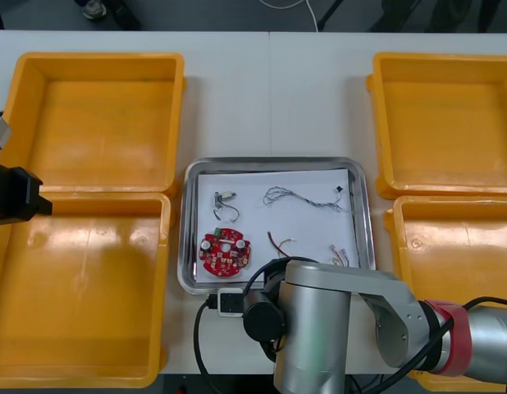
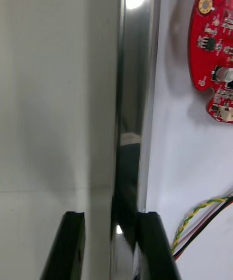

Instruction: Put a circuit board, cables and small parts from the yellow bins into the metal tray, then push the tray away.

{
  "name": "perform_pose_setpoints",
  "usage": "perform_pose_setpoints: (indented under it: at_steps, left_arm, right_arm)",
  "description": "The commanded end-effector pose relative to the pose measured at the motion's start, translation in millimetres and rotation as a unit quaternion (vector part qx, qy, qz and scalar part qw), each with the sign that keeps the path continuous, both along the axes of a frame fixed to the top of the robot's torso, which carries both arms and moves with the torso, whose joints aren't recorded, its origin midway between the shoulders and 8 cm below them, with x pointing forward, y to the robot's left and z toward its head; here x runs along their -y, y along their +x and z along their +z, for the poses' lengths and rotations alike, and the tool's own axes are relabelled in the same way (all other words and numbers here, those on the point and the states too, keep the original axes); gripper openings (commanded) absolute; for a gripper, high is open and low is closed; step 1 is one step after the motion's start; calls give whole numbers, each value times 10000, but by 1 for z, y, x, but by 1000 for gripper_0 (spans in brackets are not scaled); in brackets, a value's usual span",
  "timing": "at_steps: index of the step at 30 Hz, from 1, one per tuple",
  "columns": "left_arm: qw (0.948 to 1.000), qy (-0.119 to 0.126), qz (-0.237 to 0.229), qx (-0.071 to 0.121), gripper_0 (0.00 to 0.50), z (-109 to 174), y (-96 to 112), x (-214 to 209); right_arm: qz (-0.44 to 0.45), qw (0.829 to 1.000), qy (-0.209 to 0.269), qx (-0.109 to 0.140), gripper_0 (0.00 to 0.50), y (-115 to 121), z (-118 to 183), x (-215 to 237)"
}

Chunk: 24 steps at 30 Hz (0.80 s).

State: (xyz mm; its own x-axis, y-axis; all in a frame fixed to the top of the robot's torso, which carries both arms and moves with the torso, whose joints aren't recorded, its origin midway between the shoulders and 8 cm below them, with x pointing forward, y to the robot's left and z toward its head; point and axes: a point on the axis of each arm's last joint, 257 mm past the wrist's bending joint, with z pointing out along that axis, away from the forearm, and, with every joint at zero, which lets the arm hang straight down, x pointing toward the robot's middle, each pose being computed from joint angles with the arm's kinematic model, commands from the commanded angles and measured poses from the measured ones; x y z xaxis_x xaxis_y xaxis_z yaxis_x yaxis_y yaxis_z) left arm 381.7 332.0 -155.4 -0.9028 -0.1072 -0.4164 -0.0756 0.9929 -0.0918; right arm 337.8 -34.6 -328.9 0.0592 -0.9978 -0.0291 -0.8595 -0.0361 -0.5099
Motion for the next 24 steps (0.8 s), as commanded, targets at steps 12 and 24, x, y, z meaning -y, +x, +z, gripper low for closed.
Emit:
perform_pose_setpoints:
  at_steps: [12, 24]
  left_arm:
    - [9996, 138, 205, 124, 500, 14, -3, -15]
    - [9996, 138, 205, 124, 500, 14, -3, -15]
  right_arm:
    - [87, 9997, 146, 176, 0, -7, 2, -18]
    - [18, 9980, 260, 584, 0, 19, 21, -19]
